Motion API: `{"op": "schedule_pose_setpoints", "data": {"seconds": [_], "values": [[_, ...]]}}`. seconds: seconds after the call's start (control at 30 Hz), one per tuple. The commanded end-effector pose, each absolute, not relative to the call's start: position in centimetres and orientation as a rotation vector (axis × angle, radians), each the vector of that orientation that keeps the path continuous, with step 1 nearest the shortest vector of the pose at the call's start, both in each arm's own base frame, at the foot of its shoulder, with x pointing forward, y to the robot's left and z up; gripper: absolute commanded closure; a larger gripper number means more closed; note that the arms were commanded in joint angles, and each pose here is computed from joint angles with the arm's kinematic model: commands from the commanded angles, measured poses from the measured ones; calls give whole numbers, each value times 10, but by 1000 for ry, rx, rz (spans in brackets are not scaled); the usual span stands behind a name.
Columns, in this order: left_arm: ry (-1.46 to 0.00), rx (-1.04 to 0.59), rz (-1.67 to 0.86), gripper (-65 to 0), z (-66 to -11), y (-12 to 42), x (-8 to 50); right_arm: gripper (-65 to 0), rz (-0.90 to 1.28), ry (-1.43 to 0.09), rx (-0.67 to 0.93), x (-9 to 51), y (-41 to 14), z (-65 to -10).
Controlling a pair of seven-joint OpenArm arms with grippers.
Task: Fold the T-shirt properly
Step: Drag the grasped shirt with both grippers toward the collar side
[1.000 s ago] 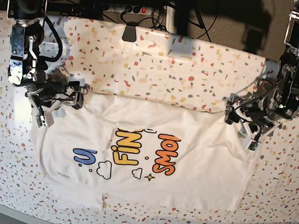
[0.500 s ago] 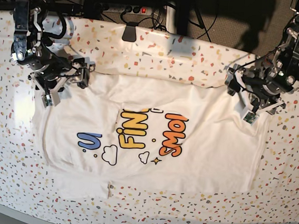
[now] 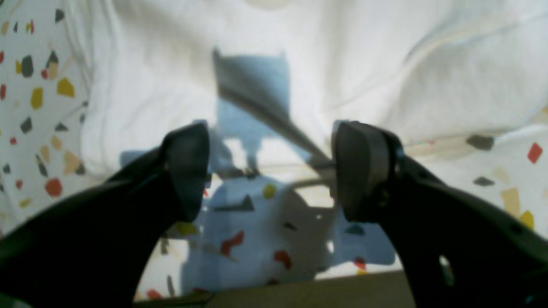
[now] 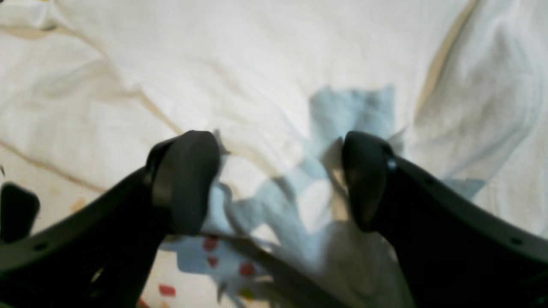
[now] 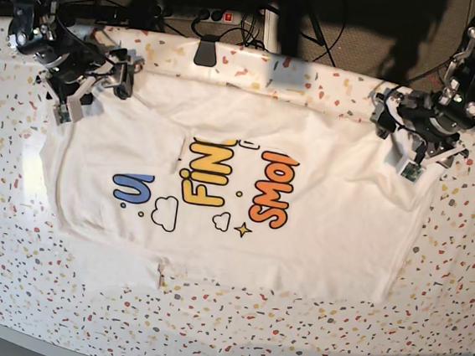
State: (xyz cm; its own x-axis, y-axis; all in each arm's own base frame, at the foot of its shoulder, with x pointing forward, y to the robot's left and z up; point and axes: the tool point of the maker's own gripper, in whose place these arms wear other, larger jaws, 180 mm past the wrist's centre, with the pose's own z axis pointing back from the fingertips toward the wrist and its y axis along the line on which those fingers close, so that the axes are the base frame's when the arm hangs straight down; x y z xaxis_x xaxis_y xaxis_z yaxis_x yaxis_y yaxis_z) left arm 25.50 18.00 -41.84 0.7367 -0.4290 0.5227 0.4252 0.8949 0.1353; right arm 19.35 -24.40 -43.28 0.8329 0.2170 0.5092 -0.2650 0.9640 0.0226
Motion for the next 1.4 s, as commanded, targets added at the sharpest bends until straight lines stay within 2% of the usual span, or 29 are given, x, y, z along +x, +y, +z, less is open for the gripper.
{"op": "schedule_pose_setpoints", "data": {"seconds": [0.0,0.27,0.47,0.8,1.07,1.37], "values": [[-593,15,-481,-446,-410,181,257,-470,255,-405,49,168,-257,-444],[-587,-16,-518,-446,-401,163,234,-470,256,-394,35,165,-260,-439],[-632,57,-508,-446,-391,170,238,-470,257,-378,37,158,-261,-441],[-580,58,-506,-446,-396,172,227,-470,259,-352,33,149,-263,-444],[-563,53,-506,-446,-400,171,219,-470,189,-390,-26,155,-292,-431],[-662,34,-526,-446,-375,157,233,-470,123,-446,1,166,-301,-418]]}}
